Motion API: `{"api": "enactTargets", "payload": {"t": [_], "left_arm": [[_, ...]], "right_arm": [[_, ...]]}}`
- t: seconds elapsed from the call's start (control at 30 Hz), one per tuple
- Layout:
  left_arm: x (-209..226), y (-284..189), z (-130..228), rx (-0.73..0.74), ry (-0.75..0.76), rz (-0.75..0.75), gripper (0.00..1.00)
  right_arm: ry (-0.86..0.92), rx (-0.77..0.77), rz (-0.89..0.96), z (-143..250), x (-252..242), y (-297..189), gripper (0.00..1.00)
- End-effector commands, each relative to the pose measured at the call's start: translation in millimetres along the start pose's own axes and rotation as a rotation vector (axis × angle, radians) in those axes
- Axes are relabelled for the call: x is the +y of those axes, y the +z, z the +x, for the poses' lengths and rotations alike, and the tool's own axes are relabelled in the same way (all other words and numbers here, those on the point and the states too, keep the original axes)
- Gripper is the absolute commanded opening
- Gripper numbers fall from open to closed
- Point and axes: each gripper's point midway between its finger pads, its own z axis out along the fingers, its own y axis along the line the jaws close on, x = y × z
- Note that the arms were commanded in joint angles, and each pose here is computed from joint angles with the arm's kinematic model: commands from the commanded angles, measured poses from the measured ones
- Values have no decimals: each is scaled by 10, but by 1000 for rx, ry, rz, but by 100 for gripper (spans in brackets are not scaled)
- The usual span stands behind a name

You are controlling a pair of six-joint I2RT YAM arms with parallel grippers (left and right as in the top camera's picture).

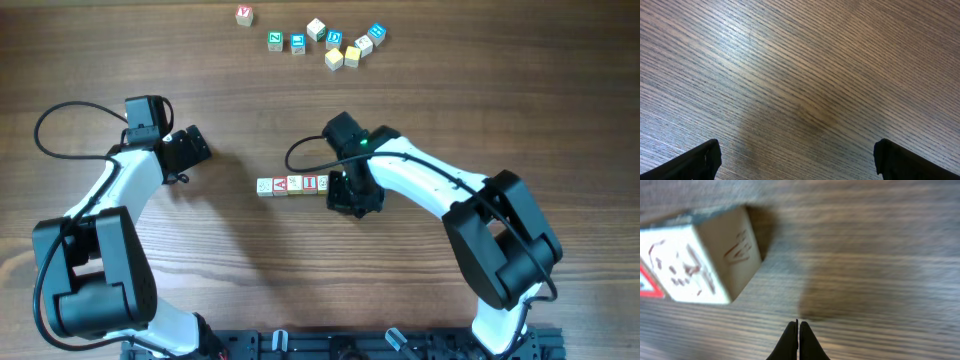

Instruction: Form a horizontal line

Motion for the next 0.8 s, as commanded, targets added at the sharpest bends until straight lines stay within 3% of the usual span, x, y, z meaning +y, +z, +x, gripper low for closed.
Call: {"api": "enactTargets", "payload": {"t": [0.0,0.77], "left_arm": [[-2,-2,-19,-3,-5,5,100],[-2,-2,-19,-3,-5,5,100]], "right_arm": [[-8,9,-10,16,41,28,4],[-56,-92,-147,-242,365,-9,4]]}}
